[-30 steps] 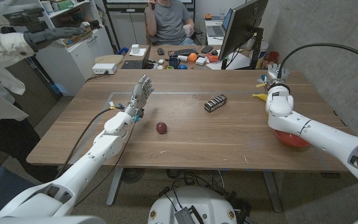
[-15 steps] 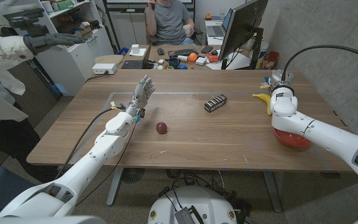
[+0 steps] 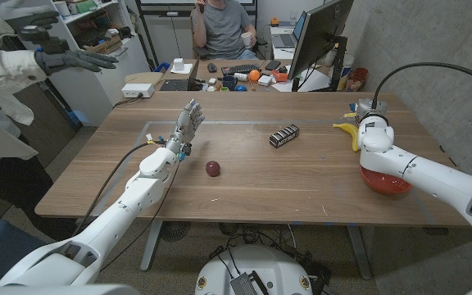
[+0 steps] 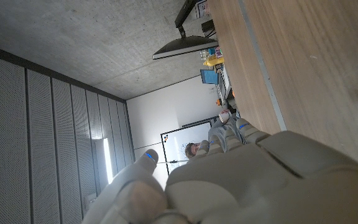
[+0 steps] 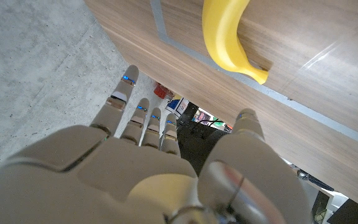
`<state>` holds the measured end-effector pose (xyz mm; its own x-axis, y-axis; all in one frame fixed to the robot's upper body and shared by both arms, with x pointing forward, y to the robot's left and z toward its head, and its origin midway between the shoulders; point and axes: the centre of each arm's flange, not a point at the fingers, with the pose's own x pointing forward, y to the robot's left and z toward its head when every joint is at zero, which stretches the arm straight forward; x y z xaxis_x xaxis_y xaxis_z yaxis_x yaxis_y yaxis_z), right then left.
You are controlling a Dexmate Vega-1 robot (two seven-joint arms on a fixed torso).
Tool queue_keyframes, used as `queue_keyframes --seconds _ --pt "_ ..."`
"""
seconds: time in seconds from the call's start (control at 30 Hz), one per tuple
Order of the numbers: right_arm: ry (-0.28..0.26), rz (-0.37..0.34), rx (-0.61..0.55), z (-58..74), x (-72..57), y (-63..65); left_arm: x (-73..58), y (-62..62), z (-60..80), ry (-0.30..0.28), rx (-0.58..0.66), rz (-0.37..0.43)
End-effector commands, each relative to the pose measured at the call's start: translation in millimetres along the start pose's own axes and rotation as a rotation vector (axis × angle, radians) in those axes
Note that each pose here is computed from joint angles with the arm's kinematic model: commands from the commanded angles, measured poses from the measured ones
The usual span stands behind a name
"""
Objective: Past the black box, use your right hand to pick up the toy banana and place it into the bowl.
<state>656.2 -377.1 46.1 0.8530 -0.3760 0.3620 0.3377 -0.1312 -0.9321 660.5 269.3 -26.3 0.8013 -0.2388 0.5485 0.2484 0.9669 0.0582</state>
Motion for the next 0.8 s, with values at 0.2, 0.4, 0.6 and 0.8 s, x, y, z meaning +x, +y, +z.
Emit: queue_keyframes --seconds 0.2,0.4,0.6,0.8 --pt "0.016 0.148 -0.009 -1.8 12.8 7.2 3.4 1.9 -1.4 0.003 0.0 -0.003" --pt "0.03 0.202 -0.021 -2.0 16.6 11.4 3.5 1.7 -1.9 0.007 -0.001 -0.003" --pt "0.031 0.246 -0.029 -2.1 18.7 12.4 3.3 1.5 -1.4 0.005 0.001 -0.005" --pt "0.028 0.263 -0.03 -2.4 18.7 12.2 2.2 1.0 -1.9 0.008 -0.002 -0.005"
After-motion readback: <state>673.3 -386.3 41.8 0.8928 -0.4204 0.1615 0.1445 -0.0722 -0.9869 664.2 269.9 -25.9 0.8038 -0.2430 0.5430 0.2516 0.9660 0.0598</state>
